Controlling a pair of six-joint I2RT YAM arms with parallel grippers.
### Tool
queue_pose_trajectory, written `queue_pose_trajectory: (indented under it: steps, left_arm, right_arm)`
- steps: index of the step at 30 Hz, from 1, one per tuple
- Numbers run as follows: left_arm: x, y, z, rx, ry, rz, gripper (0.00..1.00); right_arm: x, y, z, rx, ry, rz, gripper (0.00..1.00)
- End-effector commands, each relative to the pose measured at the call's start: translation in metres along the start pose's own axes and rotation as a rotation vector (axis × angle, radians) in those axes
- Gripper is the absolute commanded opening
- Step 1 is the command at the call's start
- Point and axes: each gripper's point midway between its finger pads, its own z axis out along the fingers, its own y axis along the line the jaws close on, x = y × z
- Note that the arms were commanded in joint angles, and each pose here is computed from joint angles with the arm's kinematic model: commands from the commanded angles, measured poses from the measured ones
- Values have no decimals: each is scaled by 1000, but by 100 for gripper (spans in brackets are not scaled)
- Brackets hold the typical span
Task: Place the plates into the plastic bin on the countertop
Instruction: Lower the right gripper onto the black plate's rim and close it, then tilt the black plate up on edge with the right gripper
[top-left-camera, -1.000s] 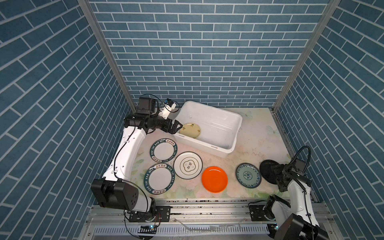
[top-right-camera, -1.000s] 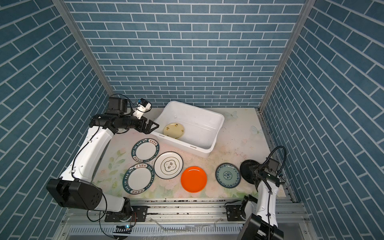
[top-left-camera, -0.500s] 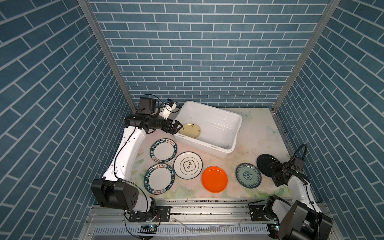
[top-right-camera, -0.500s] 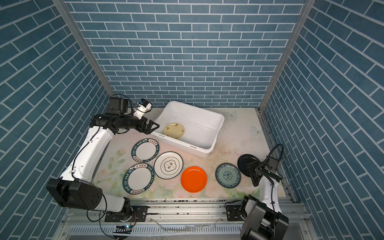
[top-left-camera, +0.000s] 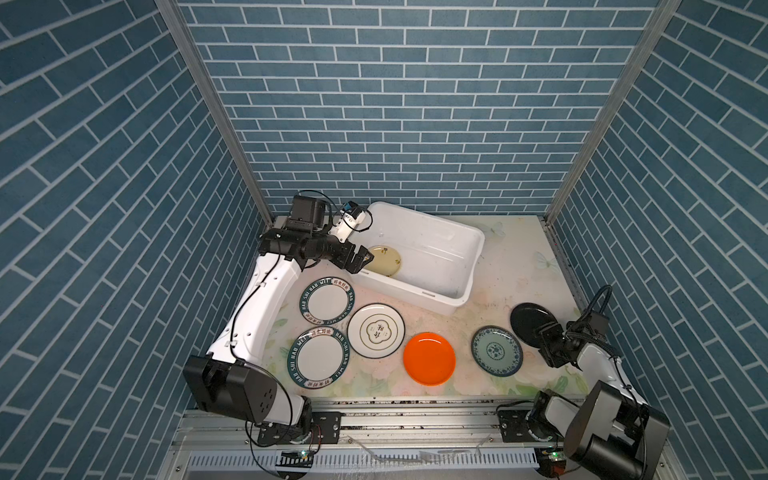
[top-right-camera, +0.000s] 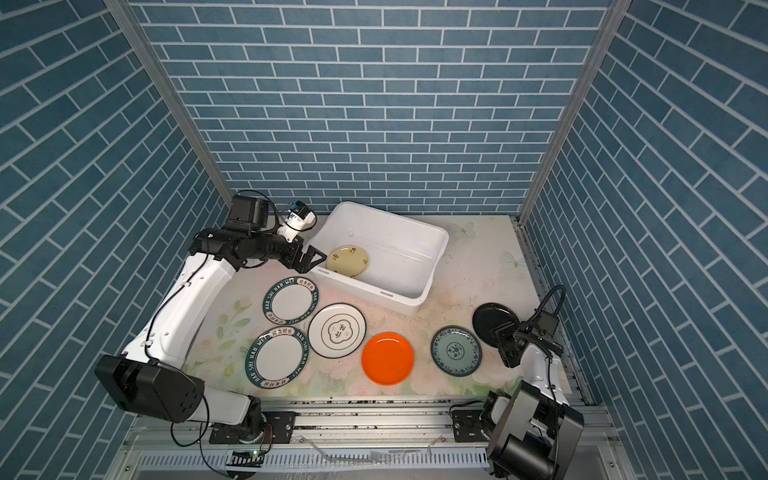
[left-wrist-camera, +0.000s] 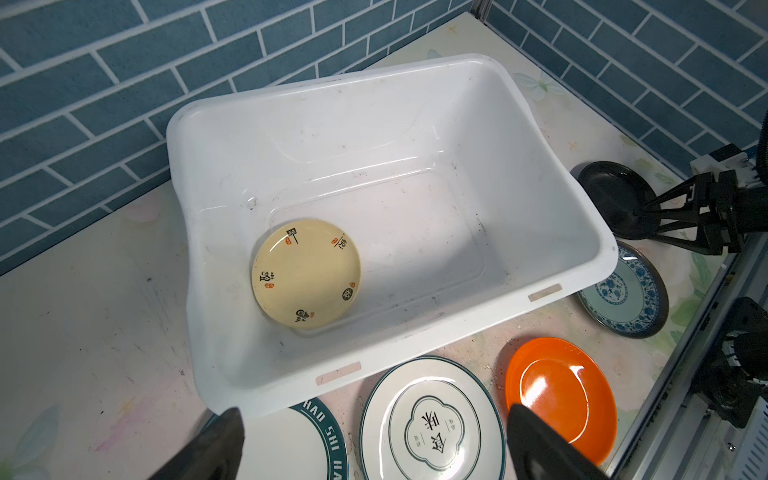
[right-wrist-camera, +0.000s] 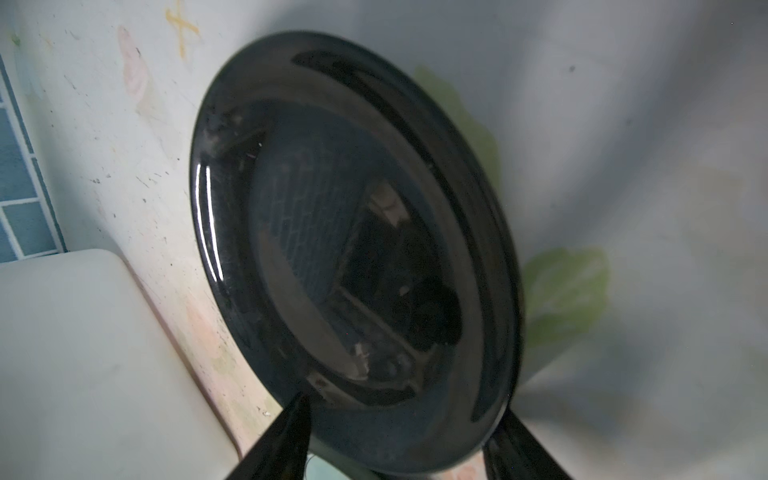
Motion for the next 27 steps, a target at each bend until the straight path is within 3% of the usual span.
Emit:
queue_pose_trajectory:
  steps: [1, 5, 12, 27]
  left_arm:
    - [5, -1, 7, 9, 22, 15, 99]
    - [5, -1, 9, 15, 16, 18, 100]
    - [4, -3, 15, 32, 3, 29, 100]
    - [5, -4, 26, 62, -5, 30, 100]
  right_arm:
    - [0, 0, -2, -4, 5, -17, 63]
    - [0, -1, -2, -22, 1, -1, 56]
    - [0, -5, -1, -52, 2, 50, 54]
    - [-3, -7, 13, -83, 34, 107, 40]
